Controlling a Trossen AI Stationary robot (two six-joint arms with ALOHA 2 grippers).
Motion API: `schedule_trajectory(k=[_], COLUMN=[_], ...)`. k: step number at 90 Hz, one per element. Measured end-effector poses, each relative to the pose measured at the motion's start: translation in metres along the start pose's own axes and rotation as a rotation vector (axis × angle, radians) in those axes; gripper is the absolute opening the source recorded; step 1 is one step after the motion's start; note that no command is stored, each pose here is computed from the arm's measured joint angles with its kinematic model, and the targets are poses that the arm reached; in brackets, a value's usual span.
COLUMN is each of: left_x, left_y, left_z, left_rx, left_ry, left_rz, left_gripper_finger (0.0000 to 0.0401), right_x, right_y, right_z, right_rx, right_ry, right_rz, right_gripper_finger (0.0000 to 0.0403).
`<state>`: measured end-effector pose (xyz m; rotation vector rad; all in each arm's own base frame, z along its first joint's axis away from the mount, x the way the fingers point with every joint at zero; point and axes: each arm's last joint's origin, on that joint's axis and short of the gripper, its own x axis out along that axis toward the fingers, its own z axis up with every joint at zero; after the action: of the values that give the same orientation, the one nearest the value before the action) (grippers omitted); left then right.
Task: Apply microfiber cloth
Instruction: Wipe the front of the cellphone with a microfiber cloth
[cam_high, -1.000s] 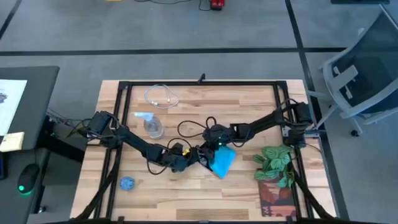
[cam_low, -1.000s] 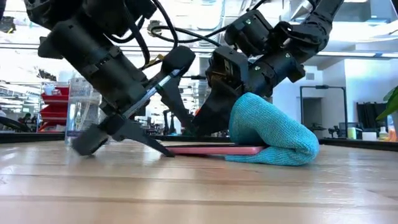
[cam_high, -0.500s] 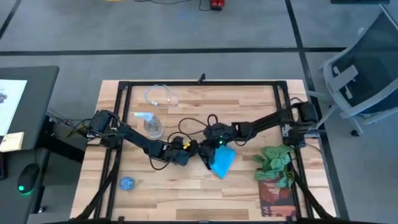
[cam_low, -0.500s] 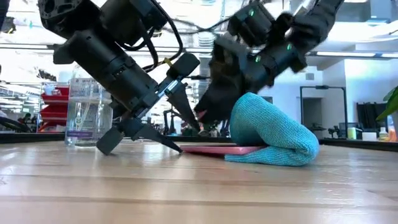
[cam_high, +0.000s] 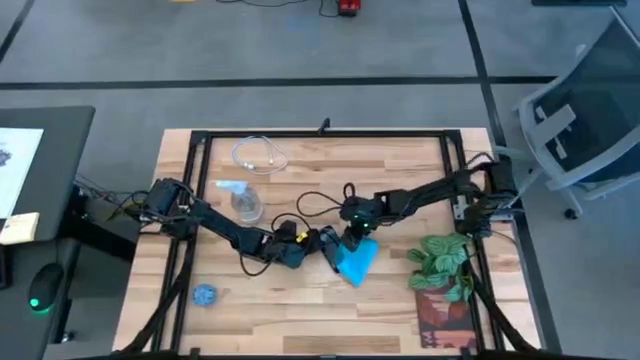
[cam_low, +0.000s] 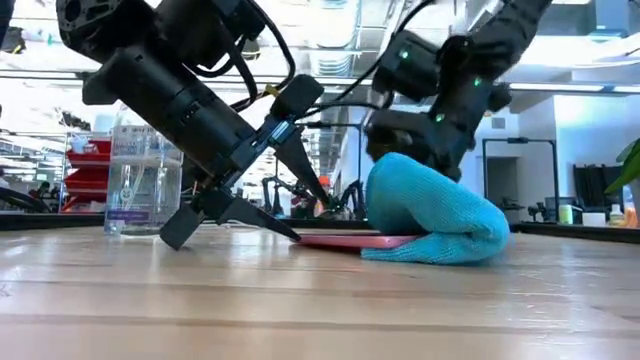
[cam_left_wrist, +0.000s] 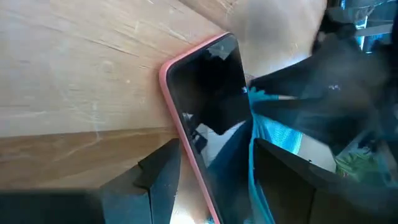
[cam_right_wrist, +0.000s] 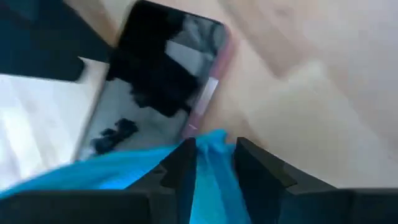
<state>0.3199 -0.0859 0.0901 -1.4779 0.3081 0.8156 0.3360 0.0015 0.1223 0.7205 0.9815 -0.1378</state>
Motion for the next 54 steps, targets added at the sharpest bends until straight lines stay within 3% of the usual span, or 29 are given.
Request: schedule_trajectory(k=[12,44,54], left_x=[0.0,0.001,-0.003], left_y=[0.002,0.002,0.007], left_z=[0.001,0.002,-0.003], left_rx=[0.003,0.04,-0.01], left_ry=[0.003,0.006,0.05], left_rz=[0.021,0.03,0.084], left_gripper_finger=[0.0181,0.0181,0.0181], right_x=[0.011,0.011,0.012], right_y=[-0.001,0.002,0.004], right_z=[0.001,0.002,0.002], right_rx=[-0.012,-0.041,-0.047], right_ry=[0.009,-0.008,-0.019], right_rz=[0.077,0.097,0.107], right_gripper_finger=[0.0092,0.0091,0.0091])
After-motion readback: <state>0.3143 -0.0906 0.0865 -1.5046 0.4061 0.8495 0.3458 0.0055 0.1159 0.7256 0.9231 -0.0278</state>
